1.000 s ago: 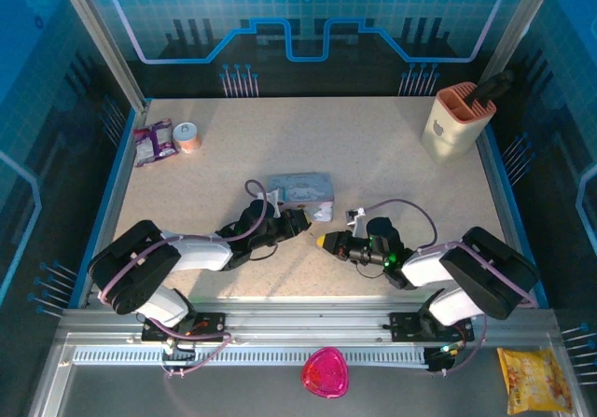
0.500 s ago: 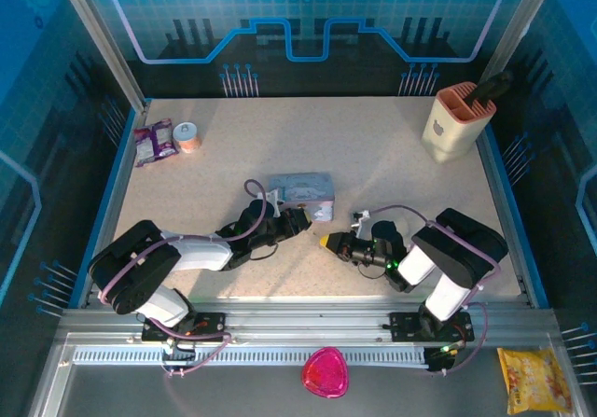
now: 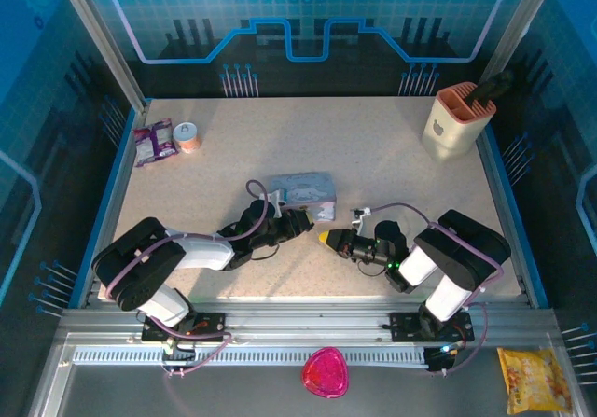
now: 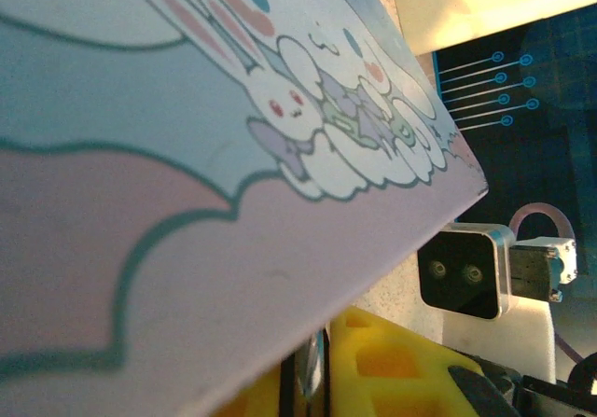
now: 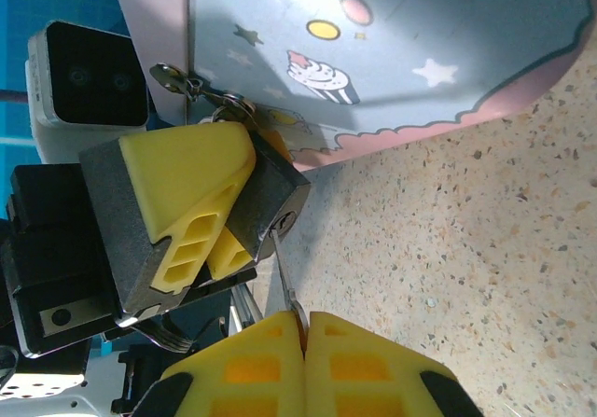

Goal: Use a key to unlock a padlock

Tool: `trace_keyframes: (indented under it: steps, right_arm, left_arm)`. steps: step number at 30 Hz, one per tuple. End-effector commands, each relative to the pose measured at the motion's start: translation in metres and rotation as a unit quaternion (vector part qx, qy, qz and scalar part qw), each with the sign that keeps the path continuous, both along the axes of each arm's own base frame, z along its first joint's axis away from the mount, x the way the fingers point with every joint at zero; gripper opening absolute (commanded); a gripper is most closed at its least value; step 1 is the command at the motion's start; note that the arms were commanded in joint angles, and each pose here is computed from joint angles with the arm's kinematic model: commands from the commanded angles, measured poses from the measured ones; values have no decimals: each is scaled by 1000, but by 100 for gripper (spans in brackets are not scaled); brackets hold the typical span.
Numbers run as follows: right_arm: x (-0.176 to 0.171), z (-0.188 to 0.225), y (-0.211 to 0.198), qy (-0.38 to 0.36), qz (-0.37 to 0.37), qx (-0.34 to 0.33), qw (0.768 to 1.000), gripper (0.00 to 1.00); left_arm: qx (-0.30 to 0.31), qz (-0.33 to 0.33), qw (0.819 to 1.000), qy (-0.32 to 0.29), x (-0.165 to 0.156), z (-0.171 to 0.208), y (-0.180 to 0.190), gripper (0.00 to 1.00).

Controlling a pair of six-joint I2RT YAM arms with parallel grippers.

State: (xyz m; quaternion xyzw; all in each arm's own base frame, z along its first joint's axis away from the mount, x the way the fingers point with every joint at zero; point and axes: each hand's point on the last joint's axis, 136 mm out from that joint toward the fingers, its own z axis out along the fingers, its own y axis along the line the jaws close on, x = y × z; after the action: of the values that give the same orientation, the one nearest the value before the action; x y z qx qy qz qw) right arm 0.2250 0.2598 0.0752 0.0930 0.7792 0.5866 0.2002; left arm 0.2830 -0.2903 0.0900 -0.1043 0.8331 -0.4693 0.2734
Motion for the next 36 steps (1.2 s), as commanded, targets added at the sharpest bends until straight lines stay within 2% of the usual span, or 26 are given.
trace_keyframes:
  steps: [1, 18, 36]
  right_arm:
    - [5, 8, 0, -15, 0, 10, 1000, 0]
    - [6, 19, 1, -27, 1, 29, 999, 0]
    - [15, 48, 3, -69, 9, 53, 996, 0]
  left_arm:
    - [-45, -22, 998, -26, -1, 23, -11, 7]
    - [-52, -27, 998, -30, -4, 29, -11, 7]
    - [-94, -53, 993, -47, -13, 58, -18, 7]
